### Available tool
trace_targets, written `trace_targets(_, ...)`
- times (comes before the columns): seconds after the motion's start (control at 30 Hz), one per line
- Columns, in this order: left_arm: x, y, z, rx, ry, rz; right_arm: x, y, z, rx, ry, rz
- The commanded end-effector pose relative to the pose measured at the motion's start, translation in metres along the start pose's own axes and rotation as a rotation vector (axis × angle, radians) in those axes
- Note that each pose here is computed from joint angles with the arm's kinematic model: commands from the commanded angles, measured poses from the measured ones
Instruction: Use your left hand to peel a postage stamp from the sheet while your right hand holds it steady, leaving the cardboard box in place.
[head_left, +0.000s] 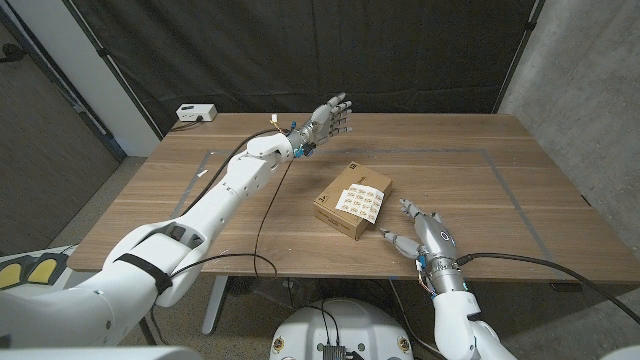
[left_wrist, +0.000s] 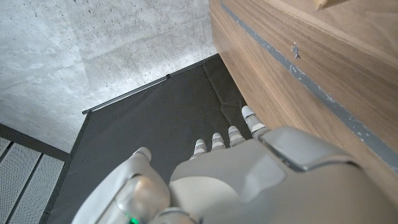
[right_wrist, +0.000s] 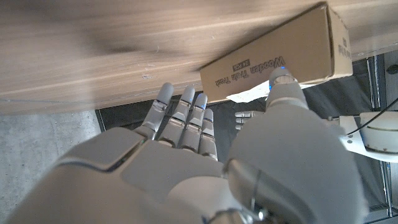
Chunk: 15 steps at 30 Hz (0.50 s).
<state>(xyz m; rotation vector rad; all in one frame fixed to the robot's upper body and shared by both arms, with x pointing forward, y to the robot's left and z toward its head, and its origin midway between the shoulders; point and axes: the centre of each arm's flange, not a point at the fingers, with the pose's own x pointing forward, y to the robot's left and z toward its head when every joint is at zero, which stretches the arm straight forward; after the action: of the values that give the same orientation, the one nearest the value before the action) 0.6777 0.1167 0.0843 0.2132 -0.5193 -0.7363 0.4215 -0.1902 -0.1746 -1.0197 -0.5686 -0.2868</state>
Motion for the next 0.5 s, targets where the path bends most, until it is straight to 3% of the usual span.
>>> trace_targets(0.03,0.001,-0.003,0.009,0.004,0.012,-0.034,-0.005,0.037,-0.005,0.015,0.061,0.052)
trace_targets(0.17,0.002,-0.003,0.011,0.002,0.009,-0.049,-0.002,0.042,-0.004,0.016,0.07,0.041)
trace_targets(0.3,0.001,-0.003,0.012,-0.008,0.004,-0.064,0.0,0.051,-0.001,0.008,0.072,-0.043)
trace_targets(0.5,-0.001,0.0,0.018,-0.007,-0.008,-0.063,0.005,0.062,-0.003,0.022,0.059,-0.114)
